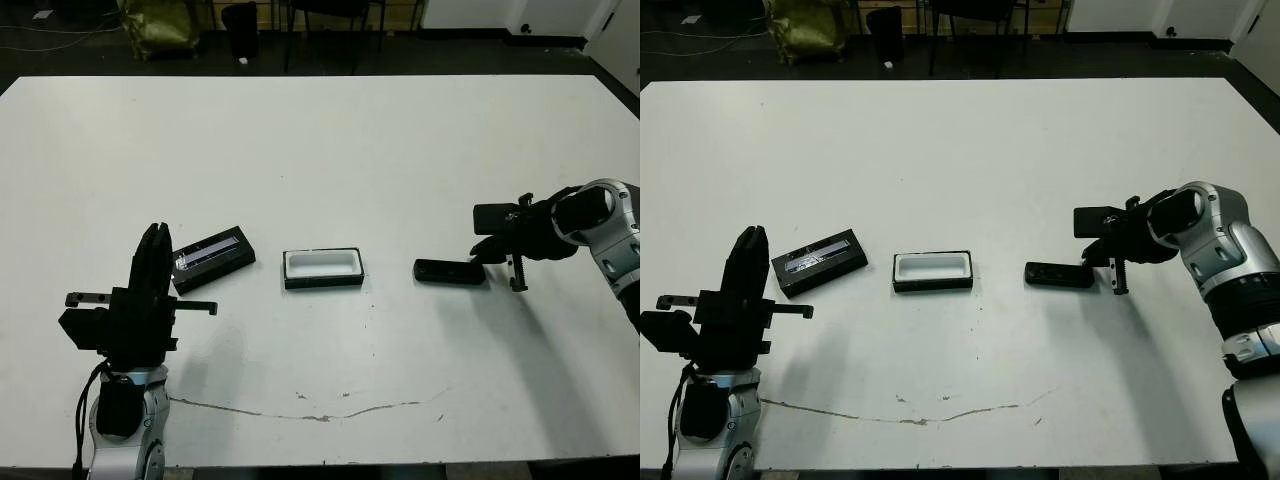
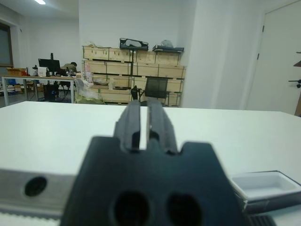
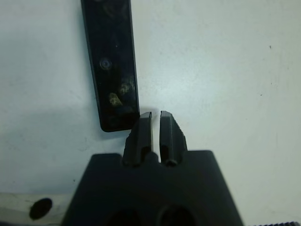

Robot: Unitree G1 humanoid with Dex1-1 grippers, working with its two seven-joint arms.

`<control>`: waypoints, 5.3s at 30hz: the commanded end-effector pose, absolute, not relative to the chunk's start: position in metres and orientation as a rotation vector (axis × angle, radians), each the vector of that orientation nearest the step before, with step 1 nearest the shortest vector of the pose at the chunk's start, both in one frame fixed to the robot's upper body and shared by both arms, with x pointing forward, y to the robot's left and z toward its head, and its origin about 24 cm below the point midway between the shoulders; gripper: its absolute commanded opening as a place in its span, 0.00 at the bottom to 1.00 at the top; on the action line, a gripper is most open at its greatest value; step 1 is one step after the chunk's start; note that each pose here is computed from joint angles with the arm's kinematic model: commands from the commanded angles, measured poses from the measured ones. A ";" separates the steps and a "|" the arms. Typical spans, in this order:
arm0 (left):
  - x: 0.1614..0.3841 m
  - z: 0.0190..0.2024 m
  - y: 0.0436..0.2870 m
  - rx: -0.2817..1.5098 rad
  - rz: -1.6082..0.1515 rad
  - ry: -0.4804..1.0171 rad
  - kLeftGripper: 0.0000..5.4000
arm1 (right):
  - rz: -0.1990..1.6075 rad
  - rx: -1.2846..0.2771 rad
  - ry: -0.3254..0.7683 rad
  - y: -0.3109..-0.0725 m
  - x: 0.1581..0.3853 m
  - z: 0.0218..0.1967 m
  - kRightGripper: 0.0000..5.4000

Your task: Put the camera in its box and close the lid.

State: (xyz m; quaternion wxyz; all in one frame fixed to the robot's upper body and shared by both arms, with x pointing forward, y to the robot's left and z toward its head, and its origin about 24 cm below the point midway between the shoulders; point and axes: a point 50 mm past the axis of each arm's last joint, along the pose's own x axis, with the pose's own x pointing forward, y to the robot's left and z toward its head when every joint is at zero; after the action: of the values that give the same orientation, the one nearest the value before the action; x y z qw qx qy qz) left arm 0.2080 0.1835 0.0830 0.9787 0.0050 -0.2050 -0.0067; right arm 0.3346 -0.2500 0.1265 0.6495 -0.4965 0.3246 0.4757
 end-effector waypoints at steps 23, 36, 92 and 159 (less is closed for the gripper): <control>0.207 0.080 0.183 0.001 -0.016 -0.380 0.00 | 1.147 -0.964 0.854 -0.261 0.312 0.118 0.00; 0.204 0.080 0.184 -0.008 -0.008 -0.385 0.00 | 1.192 -1.011 0.877 -0.249 0.298 0.118 0.00; 0.200 0.078 0.187 0.003 -0.022 -0.370 0.00 | 0.661 -0.757 -0.031 -0.222 0.228 0.165 0.10; 0.201 0.077 0.191 0.007 -0.031 -0.354 0.00 | 0.702 -0.426 0.503 -0.249 0.234 0.040 0.77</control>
State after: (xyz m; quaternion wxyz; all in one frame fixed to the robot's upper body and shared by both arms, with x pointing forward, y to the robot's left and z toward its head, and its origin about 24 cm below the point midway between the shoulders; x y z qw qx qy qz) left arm 0.2008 0.1871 0.0805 0.9812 -0.0056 -0.1923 -0.0183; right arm 0.2439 -0.2431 0.0627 0.8923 -0.2197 0.1783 0.3518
